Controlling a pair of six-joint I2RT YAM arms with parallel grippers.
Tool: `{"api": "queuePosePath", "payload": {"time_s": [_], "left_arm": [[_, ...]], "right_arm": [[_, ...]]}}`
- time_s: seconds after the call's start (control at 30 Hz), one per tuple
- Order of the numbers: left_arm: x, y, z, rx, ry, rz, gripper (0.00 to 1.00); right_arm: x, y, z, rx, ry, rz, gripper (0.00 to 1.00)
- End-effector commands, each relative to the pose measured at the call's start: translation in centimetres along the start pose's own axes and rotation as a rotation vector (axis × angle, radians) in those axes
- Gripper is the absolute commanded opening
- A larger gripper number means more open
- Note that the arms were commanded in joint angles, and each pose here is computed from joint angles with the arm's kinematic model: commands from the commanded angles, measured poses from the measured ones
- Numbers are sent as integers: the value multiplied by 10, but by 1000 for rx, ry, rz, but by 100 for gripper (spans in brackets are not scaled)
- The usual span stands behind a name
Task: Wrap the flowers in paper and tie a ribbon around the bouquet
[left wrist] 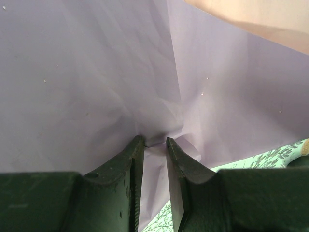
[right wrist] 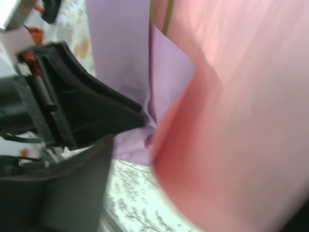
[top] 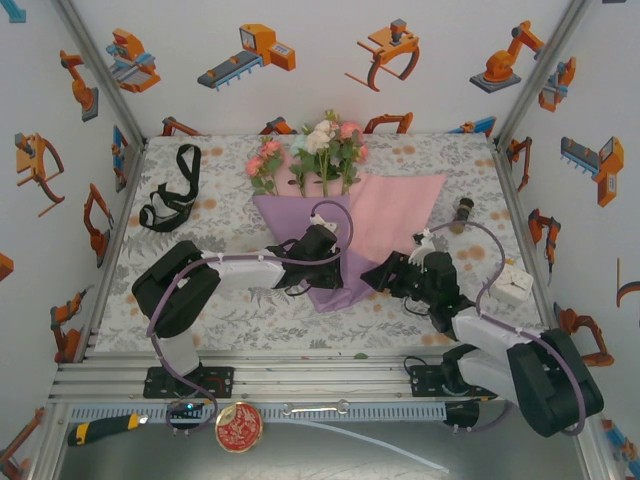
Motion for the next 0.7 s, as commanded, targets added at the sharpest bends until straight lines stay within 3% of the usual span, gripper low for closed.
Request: {"api": "queuePosePath", "payload": {"time_s": [0.0,0.07,0.13,0.2,0.23,0.3,0.33,0.4,0.53,0.67], "left_arm": [[8,-11,10,52,28,-20,30],[11,-11,12,63,46,-30,29],[12,-12,12,65,58,-37,29],[14,-11,11,61,64,-42,29],[15,-11,11,56,65,-44,28],[16,-10,9,43,58,-50,28],[17,-9,8,35,52,-56,29],[18,-6,4,23,36,-75,29],[22,1,-6,-15,1,-117,31],[23,10,-16,-46,-34,-126,34]], "right_arm": [[15,5,5,1,-14,-88,27],[26,0,7,47,-38,-158,8],[37,-6,8,78,-72,-253,5],[46,-15,11,115,-90,-337,4],[49,-21,14,143,-79,-363,9],[54,-28,21,193,-40,-369,35],[53,-30,24,212,-39,-356,39],[49,-32,27,218,-59,-341,37],[41,-33,29,216,-96,-345,15],[50,-31,31,229,-52,-350,14]]}}
Point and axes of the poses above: each hand's point on the last joint's axis, 136 mm out from that joint toward the fingers, its own z axis out along the fingers, its own x axis along the line the jaws close on, y = z × x, the point moved 8 cm from there along -z, back along the fingers, and after that the axes turned 12 degrees about z, right-handed, at the moved point
